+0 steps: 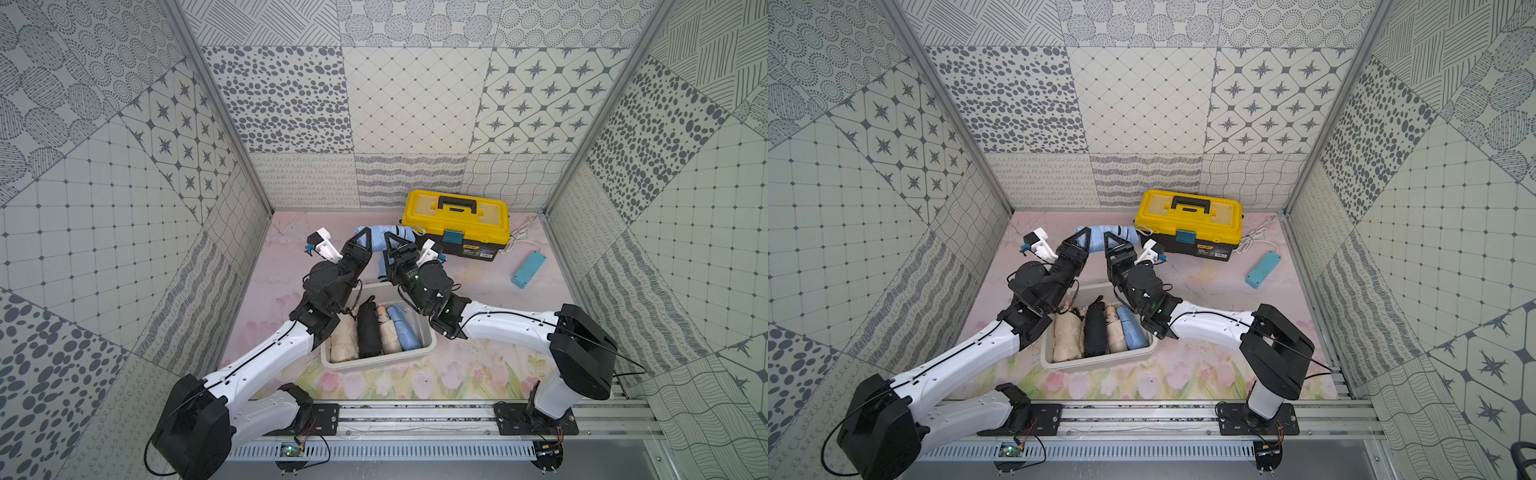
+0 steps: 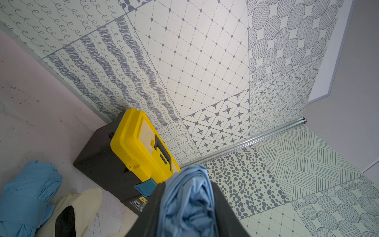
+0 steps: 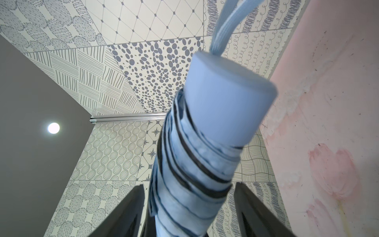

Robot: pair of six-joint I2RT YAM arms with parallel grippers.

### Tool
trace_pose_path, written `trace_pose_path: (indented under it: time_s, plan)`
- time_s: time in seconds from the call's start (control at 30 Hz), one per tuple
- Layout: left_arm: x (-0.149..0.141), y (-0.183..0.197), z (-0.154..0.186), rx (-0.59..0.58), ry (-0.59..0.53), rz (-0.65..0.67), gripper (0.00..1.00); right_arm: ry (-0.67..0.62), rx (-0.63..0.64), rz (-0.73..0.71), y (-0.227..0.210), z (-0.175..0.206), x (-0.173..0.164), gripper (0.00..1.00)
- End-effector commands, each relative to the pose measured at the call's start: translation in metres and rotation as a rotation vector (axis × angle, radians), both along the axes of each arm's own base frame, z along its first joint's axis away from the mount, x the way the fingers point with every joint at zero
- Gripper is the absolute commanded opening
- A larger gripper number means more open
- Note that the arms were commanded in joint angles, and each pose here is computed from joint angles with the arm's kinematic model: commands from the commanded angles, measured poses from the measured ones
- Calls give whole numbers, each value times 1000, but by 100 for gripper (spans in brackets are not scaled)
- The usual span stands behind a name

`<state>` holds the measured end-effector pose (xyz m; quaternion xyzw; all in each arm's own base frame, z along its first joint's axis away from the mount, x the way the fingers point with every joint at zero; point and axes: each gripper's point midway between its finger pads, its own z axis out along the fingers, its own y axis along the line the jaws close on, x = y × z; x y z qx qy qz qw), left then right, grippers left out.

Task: Put the umbrella into the storage box
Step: Pick up the umbrella from the center of the board, then place the umbrella in the storage box.

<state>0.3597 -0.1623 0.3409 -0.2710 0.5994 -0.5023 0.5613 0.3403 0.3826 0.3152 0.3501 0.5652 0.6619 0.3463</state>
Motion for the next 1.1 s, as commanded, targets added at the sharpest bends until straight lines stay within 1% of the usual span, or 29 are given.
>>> trace_pose_path:
  time_s: [0.0, 0.2, 0.27, 0.3, 0.33, 0.4, 0.43, 0.5, 0.53, 0.6, 0.63, 0.73, 0.77, 0.83, 0.9, 0.93, 0.97, 1.07]
  plan:
    - [-9, 4, 28, -90, -84, -2, 0, -57, 42, 2, 3, 23, 7, 63]
    - [-12, 3, 24, -101, -68, -10, 1, -47, 40, 5, 9, 23, 12, 47]
    - [-14, 4, 22, -103, -64, -10, 5, -46, 39, 2, 9, 22, 14, 40]
    - [-15, 4, 22, -104, -62, -11, 9, -46, 37, 1, 9, 22, 14, 37]
    - [-16, 4, 21, -104, -63, -11, 15, -47, 35, 2, 9, 22, 14, 34]
    - [-18, 5, 19, -103, -60, -11, 35, -54, 24, 3, 8, 22, 13, 29]
    - [-19, 6, 17, -101, -59, -10, 43, -57, 18, 2, 6, 22, 13, 28]
    - [-21, 10, 8, -99, -33, -1, 64, -63, -7, -3, 1, 19, 12, 25]
    - [-22, 12, 2, -99, -10, 7, 72, -66, -26, -5, -2, 17, 11, 24]
    - [-26, 15, -9, -90, 25, 14, 82, -65, -81, -9, -12, 11, 9, 22]
    - [-28, 17, -13, -81, 39, 16, 85, -65, -111, -10, -16, 8, 7, 22]
    - [-38, 24, -25, -30, 90, 26, 89, -46, -216, 12, -30, -6, -3, 21]
    - [-43, 27, -28, -3, 107, 29, 90, -41, -278, 38, -33, -11, -8, 20]
    - [-51, 32, -33, 63, 146, 36, 90, -40, -444, 94, -38, -17, -20, 19]
    - [-60, 38, -39, 145, 205, 39, 91, -44, -661, 177, -44, -25, -36, 18]
    - [-64, 40, -43, 187, 230, 36, 91, -47, -745, 209, -47, -27, -41, 17]
    - [-68, 42, -46, 235, 259, 31, 90, -23, -839, 252, -51, -36, -48, 16]
    - [-81, 49, -59, 369, 362, 19, 90, 19, -1000, 363, -61, -49, -64, 15]
